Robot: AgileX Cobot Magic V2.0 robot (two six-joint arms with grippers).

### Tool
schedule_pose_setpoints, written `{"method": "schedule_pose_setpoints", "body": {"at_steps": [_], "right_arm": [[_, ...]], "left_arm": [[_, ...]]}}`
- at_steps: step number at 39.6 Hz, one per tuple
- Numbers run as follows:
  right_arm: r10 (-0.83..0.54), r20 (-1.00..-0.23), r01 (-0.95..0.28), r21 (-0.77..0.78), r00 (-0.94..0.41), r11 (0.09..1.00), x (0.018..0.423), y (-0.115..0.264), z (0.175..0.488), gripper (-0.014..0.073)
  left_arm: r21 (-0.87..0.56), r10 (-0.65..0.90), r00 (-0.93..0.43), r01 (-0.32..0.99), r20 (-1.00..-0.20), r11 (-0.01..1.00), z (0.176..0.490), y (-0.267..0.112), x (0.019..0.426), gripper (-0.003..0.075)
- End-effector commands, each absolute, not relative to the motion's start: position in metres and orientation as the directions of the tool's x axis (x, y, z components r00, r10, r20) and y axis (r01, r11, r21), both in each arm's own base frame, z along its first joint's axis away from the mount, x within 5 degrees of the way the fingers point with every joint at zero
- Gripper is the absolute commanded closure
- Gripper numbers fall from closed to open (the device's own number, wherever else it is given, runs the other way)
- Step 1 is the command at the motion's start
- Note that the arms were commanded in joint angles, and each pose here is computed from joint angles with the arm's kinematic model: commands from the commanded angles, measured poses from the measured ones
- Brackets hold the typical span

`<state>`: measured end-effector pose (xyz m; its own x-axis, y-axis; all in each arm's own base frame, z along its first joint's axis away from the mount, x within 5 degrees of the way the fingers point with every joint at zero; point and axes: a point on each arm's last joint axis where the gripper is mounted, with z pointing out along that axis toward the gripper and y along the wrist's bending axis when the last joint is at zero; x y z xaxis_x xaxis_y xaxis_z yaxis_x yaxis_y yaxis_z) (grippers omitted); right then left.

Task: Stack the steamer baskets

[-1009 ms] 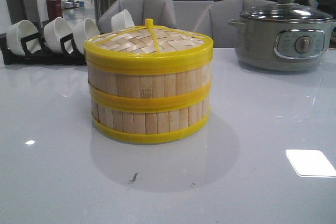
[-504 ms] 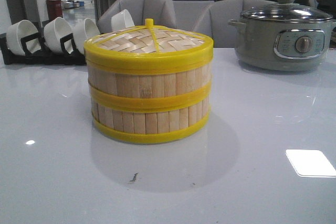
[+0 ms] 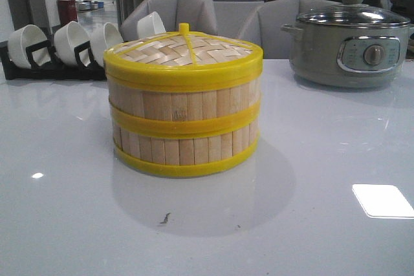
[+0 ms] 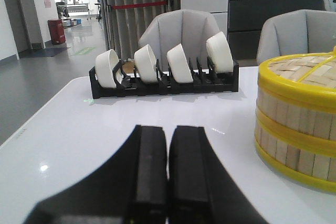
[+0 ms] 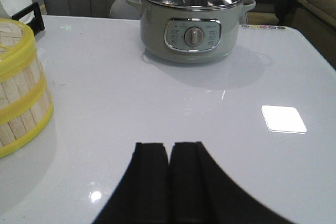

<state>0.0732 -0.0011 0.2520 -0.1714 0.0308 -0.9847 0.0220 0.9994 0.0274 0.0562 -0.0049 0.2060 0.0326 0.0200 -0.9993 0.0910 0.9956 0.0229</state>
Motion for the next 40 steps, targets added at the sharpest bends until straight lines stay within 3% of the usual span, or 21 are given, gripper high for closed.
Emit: {"method": "schedule_pose_setpoints", "body": {"at_steps": [1, 16, 40], "right_arm": [[0.011, -0.997, 0.028, 0.009, -0.078, 1.0, 0.072, -0.002, 0.263, 0.0547], [0.008, -0.998, 0.033, 0.01, 0.068, 0.999, 0.06, -0.002, 0.209, 0.056], [0.008, -0.997, 0.031, 0.01, 0.071, 0.999, 0.054, -0.002, 0.207, 0.056]], "left_arm": [[0.017, 0.003, 0.132, 0.102, -0.991, 0.995, 0.215, -0.006, 0.054, 0.0634], [0.017, 0.003, 0.132, 0.102, -0.991, 0.995, 0.215, -0.006, 0.054, 0.0634], [0.017, 0.003, 0.132, 0.102, -0.991, 0.995, 0.215, -0.006, 0.054, 0.0634]]}}
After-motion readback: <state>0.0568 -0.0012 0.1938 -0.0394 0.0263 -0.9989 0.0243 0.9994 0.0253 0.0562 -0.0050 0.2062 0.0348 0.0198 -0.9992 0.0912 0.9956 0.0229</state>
